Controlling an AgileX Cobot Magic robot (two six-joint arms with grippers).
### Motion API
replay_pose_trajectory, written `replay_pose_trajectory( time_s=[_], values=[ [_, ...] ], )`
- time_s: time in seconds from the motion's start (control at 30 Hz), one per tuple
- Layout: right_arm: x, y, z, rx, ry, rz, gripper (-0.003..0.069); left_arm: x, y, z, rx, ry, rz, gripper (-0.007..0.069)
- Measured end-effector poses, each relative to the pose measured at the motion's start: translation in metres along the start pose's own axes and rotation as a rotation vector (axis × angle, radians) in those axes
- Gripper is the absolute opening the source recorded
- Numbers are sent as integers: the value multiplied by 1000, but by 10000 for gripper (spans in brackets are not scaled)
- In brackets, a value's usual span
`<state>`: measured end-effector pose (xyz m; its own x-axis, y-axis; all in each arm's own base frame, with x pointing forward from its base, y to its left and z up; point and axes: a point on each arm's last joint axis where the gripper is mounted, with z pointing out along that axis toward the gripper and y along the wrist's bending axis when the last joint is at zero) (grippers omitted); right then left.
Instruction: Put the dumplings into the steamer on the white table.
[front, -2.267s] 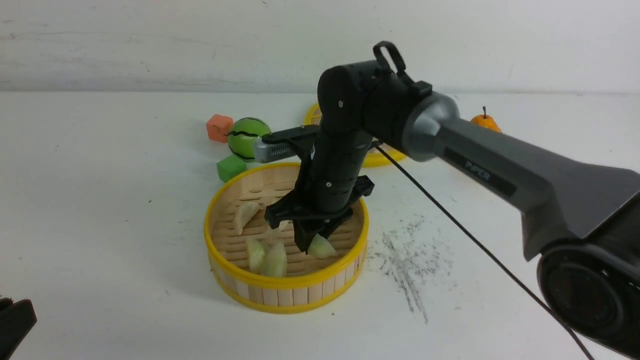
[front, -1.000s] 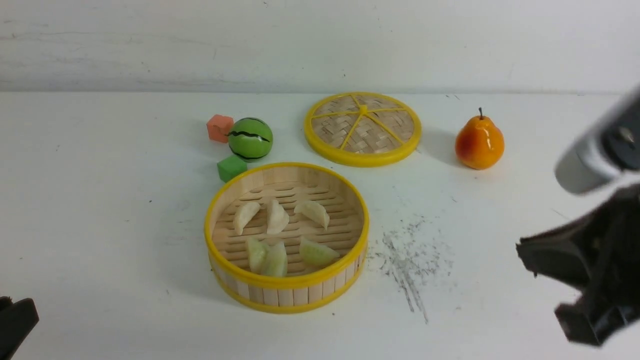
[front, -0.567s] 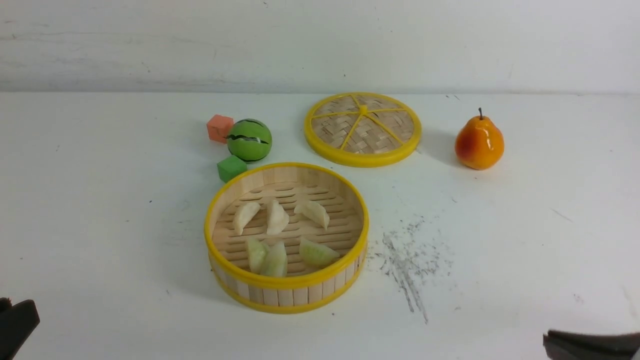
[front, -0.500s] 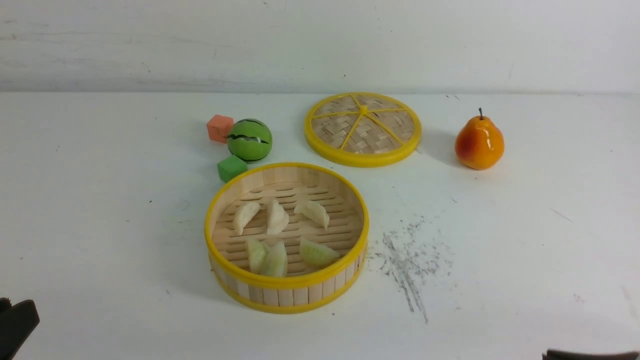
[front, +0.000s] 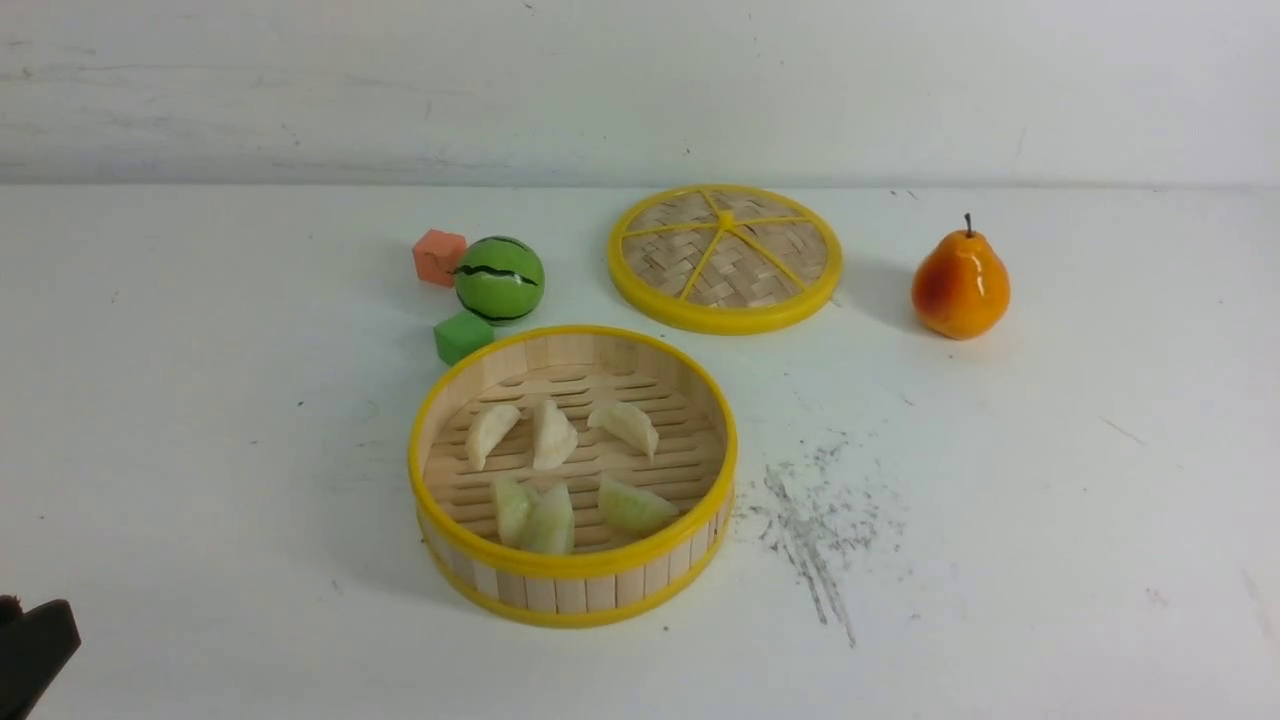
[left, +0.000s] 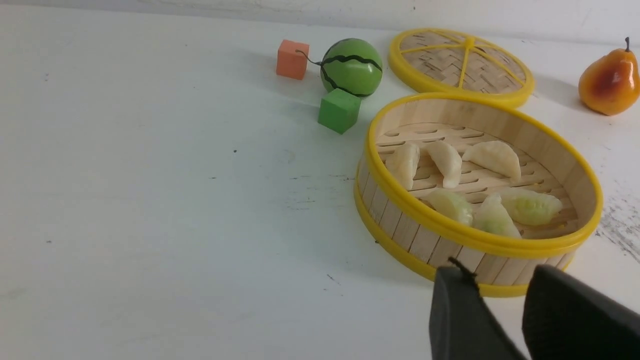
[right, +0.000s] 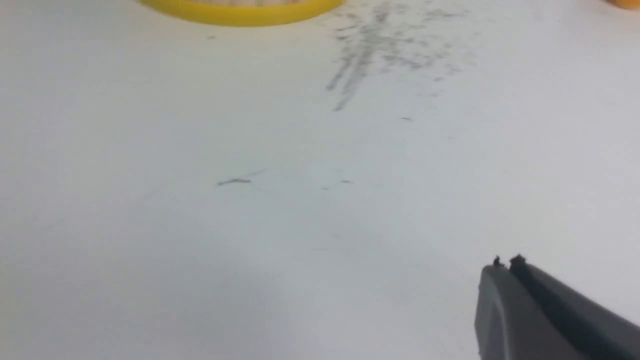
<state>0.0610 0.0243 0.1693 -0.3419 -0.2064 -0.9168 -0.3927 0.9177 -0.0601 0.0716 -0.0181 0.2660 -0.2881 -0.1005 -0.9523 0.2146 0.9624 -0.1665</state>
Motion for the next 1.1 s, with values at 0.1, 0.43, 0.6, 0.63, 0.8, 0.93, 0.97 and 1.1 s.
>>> replay_pose_trajectory(
  time_s=[0.1,0.43,0.6,0.63,0.8,0.93,0.97,1.1],
  values=[
    [3,-9,-7,143,-38,56,-1,0,0,0,0,0,0,196],
    [2,-20,-17,380,-124,128,6,0,0,0,0,1,0,203],
    [3,-21,-17,385,-107,133,14,0,0,0,-2,4,0,208],
    [3,-20,-17,384,-100,135,15,0,0,0,-2,4,0,209],
    [4,-20,-18,381,-83,141,21,1,0,0,-3,6,0,214],
    [4,-20,-18,381,-82,142,22,1,0,0,-3,7,0,217],
    [4,-20,-18,381,-82,142,22,1,0,0,-3,7,0,217],
    [4,-20,-18,381,-82,142,29,1,0,0,-3,7,0,217]
  ],
)
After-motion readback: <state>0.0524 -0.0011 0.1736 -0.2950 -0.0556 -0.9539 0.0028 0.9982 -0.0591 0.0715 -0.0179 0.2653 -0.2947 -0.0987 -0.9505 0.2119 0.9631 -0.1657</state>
